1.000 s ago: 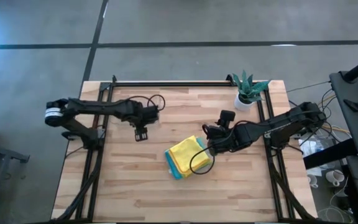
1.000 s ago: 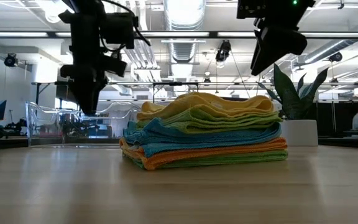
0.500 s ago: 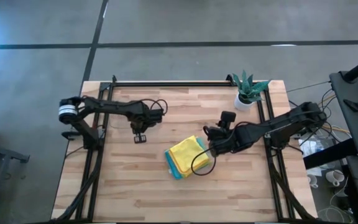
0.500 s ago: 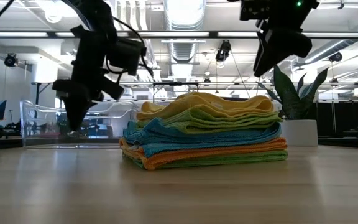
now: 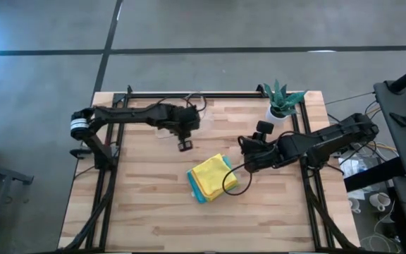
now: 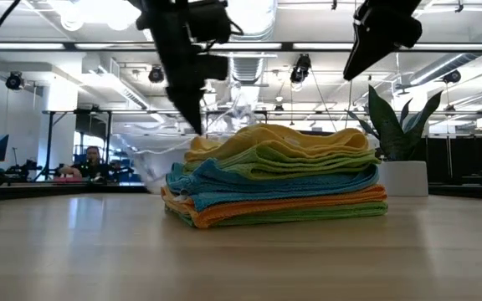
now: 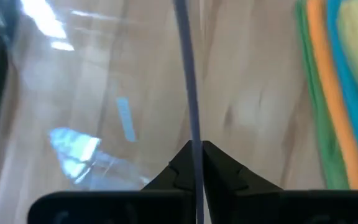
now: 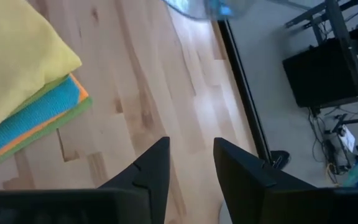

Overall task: Fold microfiber towels
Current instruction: Move the transparent bin to the top center of the table, then put the stacked microfiber cloths into the transparent bin

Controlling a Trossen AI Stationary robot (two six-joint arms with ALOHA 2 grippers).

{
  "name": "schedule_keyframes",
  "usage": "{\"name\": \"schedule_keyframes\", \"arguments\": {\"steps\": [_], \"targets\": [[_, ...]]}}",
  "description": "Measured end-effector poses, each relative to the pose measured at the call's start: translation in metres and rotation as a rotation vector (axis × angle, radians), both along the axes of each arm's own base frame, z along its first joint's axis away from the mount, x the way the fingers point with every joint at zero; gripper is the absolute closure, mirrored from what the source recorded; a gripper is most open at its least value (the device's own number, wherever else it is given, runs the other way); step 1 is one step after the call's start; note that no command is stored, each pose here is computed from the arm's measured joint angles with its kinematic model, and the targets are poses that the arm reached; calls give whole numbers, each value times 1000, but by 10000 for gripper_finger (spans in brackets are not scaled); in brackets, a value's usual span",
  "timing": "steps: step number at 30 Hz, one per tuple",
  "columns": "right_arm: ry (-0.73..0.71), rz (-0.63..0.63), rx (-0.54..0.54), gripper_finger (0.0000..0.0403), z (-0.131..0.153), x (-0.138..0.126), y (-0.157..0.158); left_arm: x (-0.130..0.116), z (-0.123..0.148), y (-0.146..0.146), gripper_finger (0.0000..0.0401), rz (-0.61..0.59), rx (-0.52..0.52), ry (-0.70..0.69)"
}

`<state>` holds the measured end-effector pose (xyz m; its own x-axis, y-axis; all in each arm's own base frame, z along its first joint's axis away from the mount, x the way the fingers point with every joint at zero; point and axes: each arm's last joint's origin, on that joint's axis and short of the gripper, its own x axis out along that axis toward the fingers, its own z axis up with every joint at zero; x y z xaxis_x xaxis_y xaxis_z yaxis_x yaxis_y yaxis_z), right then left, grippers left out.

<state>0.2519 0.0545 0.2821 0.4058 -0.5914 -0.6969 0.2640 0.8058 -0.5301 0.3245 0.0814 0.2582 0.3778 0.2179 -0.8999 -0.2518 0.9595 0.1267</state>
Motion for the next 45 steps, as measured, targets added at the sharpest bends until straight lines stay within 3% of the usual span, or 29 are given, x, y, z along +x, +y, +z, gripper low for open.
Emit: {"name": "schedule_keyframes", "arguments": {"steps": [5, 14, 27, 36, 41, 45], "targets": [[-27, -12, 32, 289, 4, -4, -1, 27, -8, 6, 401, -64, 46, -32], [-17, 0, 91, 299, 3, -5, 0, 70, -19, 15, 401, -145, 36, -35], [-11, 0, 90, 306, 1, -4, 1, 78, -20, 9, 397, -177, 46, -47], [-10, -1, 90, 307, 1, -4, 1, 74, -13, 7, 281, -107, 8, -41], [-10, 0, 89, 308, 1, -4, 0, 66, 14, 2, 219, -80, -15, -29], [-10, 0, 89, 307, 1, -4, 0, 48, 44, -13, 204, 21, -75, -49]]}}
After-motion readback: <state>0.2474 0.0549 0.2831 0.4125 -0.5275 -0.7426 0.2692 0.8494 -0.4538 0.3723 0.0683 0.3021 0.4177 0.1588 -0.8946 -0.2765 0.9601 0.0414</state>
